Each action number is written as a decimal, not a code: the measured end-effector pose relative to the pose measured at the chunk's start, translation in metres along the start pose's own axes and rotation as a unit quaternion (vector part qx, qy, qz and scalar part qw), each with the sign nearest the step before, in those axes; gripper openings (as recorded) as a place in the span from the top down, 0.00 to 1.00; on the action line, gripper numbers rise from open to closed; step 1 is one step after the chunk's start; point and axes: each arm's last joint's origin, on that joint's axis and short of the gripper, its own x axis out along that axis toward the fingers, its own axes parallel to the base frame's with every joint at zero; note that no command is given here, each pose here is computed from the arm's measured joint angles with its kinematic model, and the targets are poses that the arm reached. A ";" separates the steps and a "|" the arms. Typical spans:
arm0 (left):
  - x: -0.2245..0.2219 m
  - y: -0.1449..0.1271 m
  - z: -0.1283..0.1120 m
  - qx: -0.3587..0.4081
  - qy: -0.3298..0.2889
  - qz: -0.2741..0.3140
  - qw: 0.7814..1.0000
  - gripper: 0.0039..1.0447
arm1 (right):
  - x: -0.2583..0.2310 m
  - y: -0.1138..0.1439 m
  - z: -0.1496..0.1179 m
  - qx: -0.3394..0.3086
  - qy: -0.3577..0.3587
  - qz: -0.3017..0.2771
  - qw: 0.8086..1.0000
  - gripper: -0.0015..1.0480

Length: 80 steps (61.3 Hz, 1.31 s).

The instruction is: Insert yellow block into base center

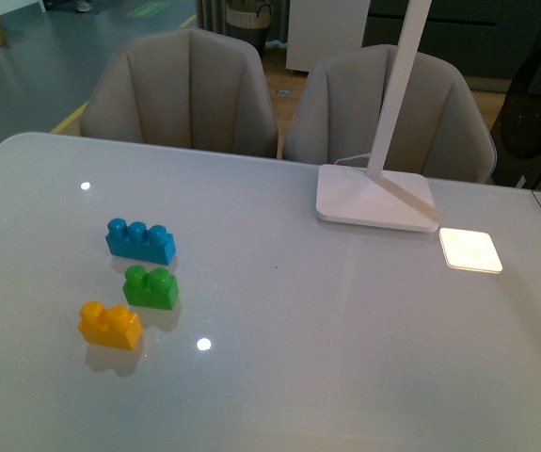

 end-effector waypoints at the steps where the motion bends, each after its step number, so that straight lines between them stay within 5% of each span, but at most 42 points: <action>1: 0.000 0.000 0.000 0.000 0.000 0.000 1.000 0.07 | 0.000 0.000 0.000 0.000 0.000 0.000 1.000 0.09; 10: 0.000 0.000 0.000 0.000 0.000 0.000 1.000 0.07 | 0.000 0.000 0.000 0.002 0.004 -0.003 1.000 0.09; 15: 0.000 0.000 0.000 0.000 0.000 0.000 1.000 0.07 | 0.013 0.006 -0.003 -0.005 0.165 -0.049 0.985 0.09; 25: 0.000 0.000 0.000 0.000 0.000 0.000 1.000 0.07 | 0.046 -0.004 -0.006 0.004 0.182 -0.046 0.982 0.09; 35: 0.000 0.000 0.000 0.000 0.000 0.000 1.000 0.07 | 0.084 -0.027 -0.018 0.002 0.184 -0.050 0.982 0.09; 63: 0.000 0.000 0.000 0.000 0.000 0.000 1.000 0.07 | 0.146 -0.123 -0.103 0.038 0.282 -0.090 0.954 0.09; 80: 0.000 0.000 0.000 0.000 0.000 0.000 1.000 0.07 | 0.162 -0.147 -0.138 0.042 0.317 -0.070 0.945 0.09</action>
